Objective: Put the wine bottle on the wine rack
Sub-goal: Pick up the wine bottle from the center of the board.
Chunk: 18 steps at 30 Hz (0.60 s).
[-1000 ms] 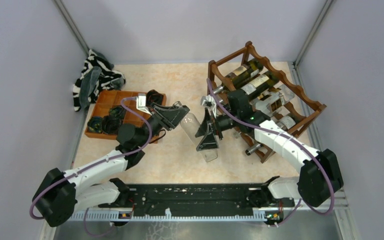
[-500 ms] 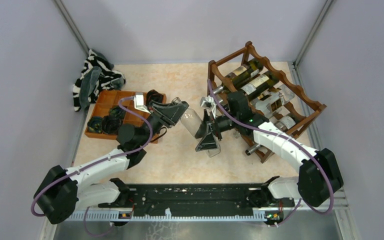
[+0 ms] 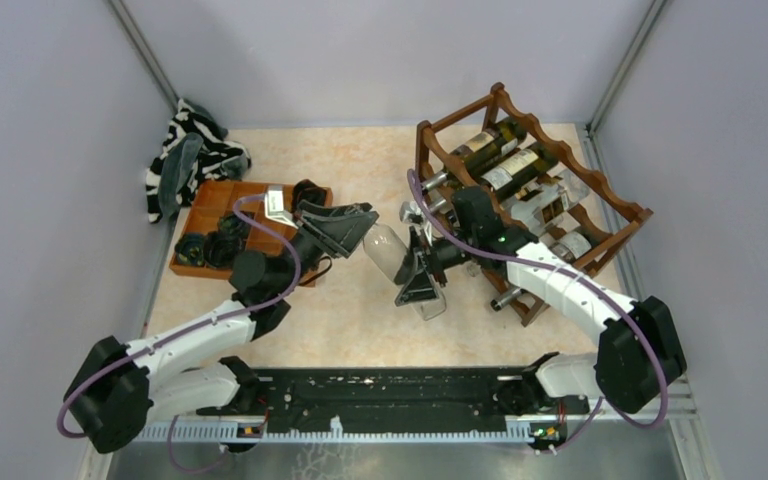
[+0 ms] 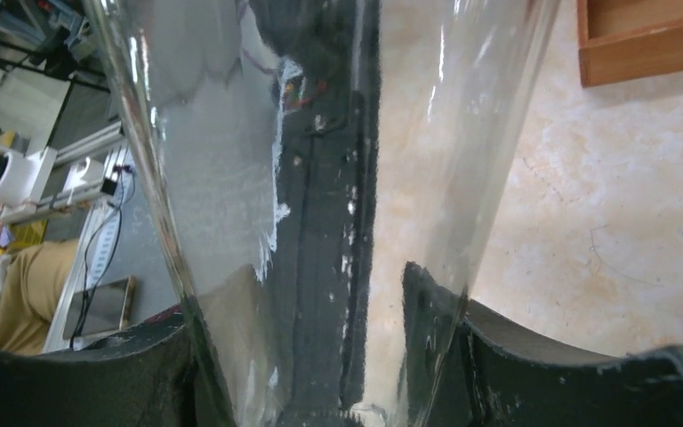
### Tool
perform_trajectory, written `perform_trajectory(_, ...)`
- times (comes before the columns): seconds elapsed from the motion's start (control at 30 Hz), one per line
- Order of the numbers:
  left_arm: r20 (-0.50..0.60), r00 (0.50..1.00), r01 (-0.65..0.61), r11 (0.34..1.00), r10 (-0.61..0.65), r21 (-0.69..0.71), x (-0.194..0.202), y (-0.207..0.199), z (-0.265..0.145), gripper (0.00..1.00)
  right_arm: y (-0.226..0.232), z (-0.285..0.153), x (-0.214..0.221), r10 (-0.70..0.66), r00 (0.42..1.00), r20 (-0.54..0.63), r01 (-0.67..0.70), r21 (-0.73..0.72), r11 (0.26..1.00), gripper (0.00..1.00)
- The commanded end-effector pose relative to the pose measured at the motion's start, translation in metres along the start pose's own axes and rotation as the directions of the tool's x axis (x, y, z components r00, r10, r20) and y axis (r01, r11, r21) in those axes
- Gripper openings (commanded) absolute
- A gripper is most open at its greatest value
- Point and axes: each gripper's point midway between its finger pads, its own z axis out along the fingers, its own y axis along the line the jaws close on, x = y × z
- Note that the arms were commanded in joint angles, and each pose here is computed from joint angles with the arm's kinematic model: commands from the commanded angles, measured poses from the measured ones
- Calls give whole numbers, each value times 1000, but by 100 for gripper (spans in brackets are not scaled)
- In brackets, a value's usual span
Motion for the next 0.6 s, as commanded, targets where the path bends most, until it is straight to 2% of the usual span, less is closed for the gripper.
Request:
perform_trajectory(0.0,41,999,-29,998,26,63,-19,-26,-13,97,18,-13,-18,-158,987,30,160,-53,986,0)
perform_trajectory(0.07,7,997,-81,996,81,40,-17,-25,-23,99,18,-21,-18,-191,981,28,192,-31,981,0)
perform_trajectory(0.17,-113,982,-151,988,148,-15,-12,-25,-35,99,15,-31,-15,-294,956,-6,294,11,956,0)
perform_trajectory(0.37,-362,895,-312,945,260,-93,-15,-34,-61,98,15,-54,3,-459,865,-201,478,58,876,0)
perform_trajectory(0.47,-450,862,-309,946,234,-99,-16,-47,-67,98,16,-69,5,-530,794,-298,570,62,819,0)
perform_trajectory(0.57,-492,851,-240,969,184,-51,-18,-75,-66,96,15,-81,3,-580,725,-372,644,69,762,0)
